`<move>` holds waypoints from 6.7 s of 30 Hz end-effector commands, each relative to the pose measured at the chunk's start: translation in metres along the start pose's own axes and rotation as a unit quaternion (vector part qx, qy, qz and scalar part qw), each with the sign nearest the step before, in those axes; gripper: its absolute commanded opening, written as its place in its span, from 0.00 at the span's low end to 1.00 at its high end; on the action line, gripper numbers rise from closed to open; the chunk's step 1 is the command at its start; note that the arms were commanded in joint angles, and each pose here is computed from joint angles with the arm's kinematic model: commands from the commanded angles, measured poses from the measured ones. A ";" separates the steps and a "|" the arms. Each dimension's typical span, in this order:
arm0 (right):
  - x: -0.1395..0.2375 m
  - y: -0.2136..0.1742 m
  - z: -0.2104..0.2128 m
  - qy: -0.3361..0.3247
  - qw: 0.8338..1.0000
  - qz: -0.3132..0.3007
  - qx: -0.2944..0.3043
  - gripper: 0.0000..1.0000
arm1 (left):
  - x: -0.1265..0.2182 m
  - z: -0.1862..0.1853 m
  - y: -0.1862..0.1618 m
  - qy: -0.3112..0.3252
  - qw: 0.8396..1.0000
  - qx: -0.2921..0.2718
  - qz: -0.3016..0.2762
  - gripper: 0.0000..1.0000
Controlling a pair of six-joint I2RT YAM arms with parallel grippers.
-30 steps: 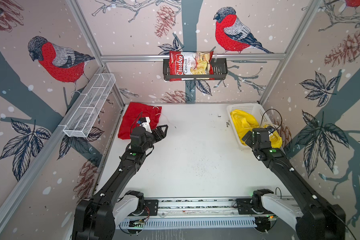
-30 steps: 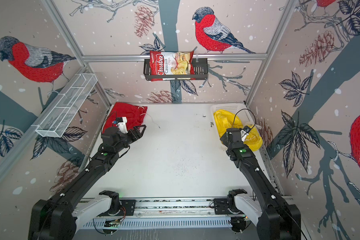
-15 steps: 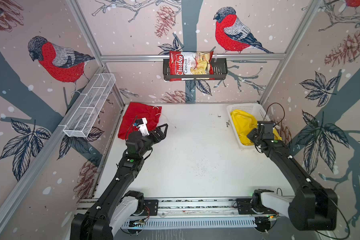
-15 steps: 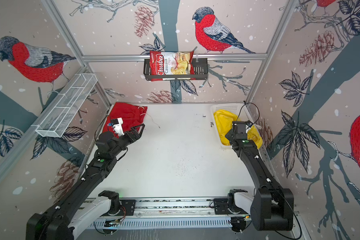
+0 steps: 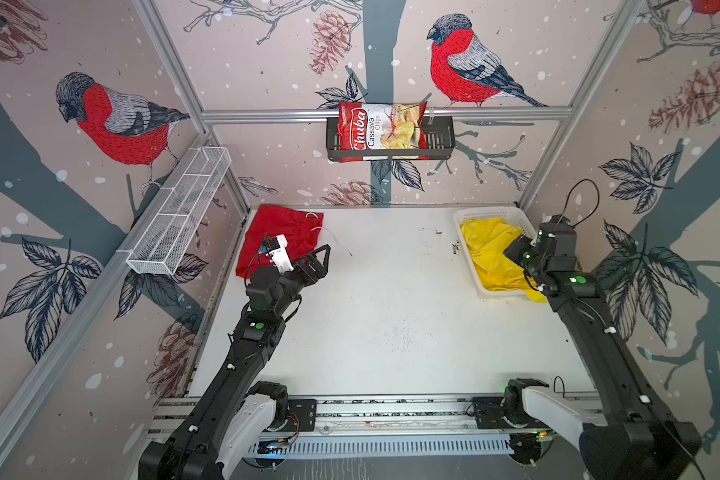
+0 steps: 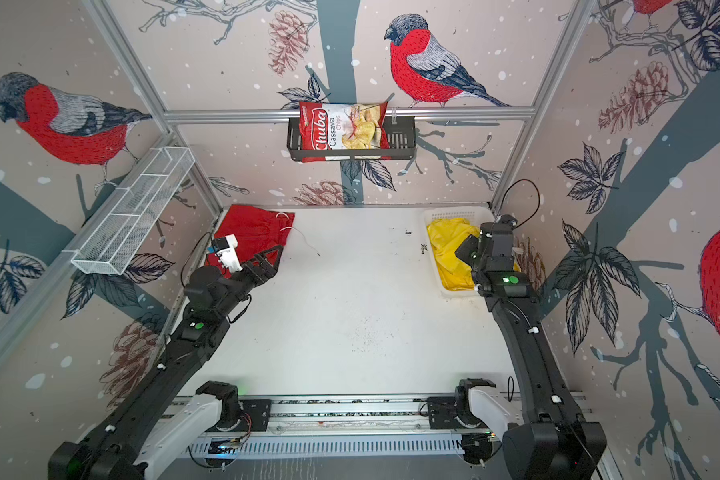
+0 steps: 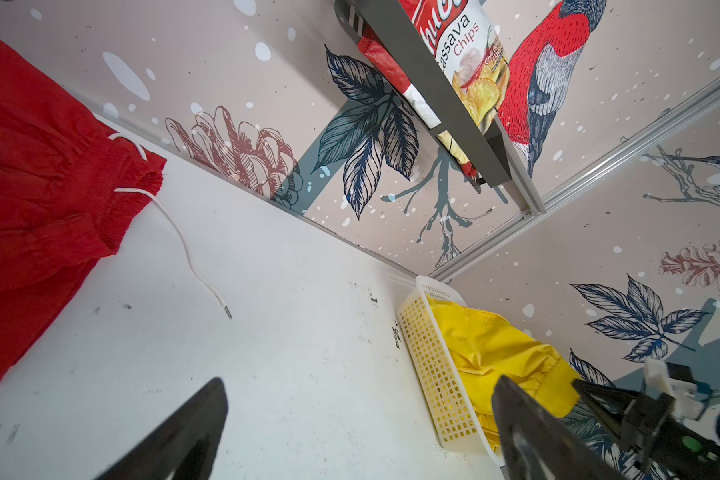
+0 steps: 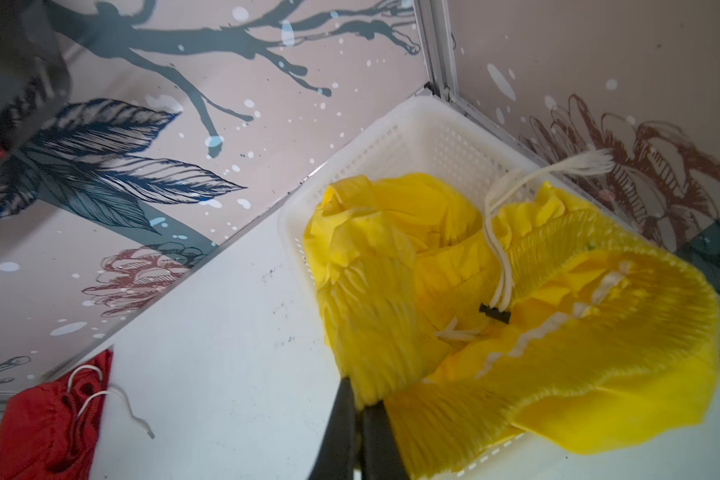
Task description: Fold and stack the shorts
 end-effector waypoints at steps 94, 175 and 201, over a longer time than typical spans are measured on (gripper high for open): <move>0.005 -0.091 0.049 0.116 0.992 0.015 0.044 1.00 | -0.107 0.023 -0.056 0.041 0.980 0.063 0.185 0.87; -0.106 -0.098 -0.084 -0.180 0.978 0.103 0.025 0.85 | -0.119 0.056 0.013 0.186 0.979 0.056 0.065 0.00; -0.198 -0.163 0.072 -0.089 0.939 0.165 0.287 0.30 | -0.126 0.053 -0.013 0.150 0.978 0.083 0.120 0.00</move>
Point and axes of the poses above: each gripper's point midway between its finger pads, its own x axis back along the fingers, its own z axis along the line the jaws close on, y = z × x, the point moved 5 cm from there along x, back along the fingers, and after that the axes turned 1 degree about -x, right-handed, at the moved point
